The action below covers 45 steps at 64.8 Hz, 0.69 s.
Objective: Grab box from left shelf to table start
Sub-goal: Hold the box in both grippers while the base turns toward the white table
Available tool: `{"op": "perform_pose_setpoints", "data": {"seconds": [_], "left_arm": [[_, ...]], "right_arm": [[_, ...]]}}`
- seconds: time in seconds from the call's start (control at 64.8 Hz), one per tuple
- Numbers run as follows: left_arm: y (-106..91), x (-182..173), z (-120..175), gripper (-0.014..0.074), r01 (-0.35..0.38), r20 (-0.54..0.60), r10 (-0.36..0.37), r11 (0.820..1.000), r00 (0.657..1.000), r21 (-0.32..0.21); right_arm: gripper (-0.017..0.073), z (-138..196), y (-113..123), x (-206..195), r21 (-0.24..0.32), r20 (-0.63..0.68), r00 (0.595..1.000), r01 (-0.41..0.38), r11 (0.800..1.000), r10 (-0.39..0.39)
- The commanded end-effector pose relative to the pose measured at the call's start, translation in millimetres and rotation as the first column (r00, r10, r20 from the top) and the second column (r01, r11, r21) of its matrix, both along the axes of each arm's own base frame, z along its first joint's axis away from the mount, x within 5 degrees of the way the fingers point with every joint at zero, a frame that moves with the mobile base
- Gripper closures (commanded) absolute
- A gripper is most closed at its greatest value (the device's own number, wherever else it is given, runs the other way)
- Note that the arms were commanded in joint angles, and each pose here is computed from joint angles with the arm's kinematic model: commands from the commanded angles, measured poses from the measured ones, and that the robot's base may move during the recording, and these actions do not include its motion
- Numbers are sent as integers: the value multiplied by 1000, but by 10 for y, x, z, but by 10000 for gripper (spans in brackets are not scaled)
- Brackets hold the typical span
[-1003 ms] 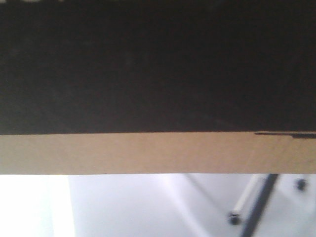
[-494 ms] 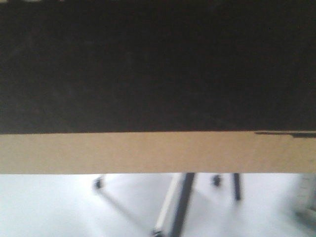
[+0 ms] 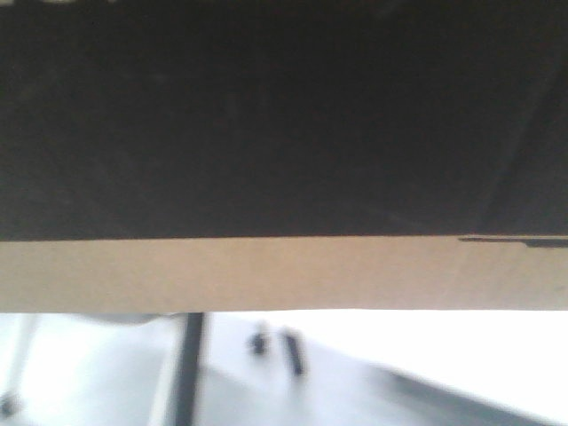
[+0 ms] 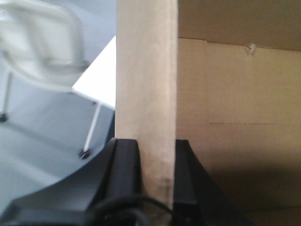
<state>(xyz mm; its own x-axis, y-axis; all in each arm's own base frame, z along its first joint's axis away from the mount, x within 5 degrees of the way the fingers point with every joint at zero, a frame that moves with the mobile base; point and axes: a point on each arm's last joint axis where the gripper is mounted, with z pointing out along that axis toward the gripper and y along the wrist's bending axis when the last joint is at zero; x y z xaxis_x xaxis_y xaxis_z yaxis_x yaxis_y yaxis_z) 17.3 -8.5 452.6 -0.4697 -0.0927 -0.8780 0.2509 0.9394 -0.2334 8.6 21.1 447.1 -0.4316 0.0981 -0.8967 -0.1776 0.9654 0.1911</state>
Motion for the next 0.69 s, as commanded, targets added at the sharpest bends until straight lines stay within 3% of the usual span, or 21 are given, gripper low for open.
{"op": "perform_pose_setpoints", "data": {"seconds": [0.0, 0.679], "left_arm": [[-34, -61, 281, 697, 56, 210, -23, 986, 977, -154], [-34, -61, 281, 697, 56, 210, -23, 986, 977, -154]], "right_arm": [[504, 143, -79, 72, -44, 128, 989, 84, 995, -78], [504, 143, -79, 72, -44, 128, 989, 84, 995, -78]]}}
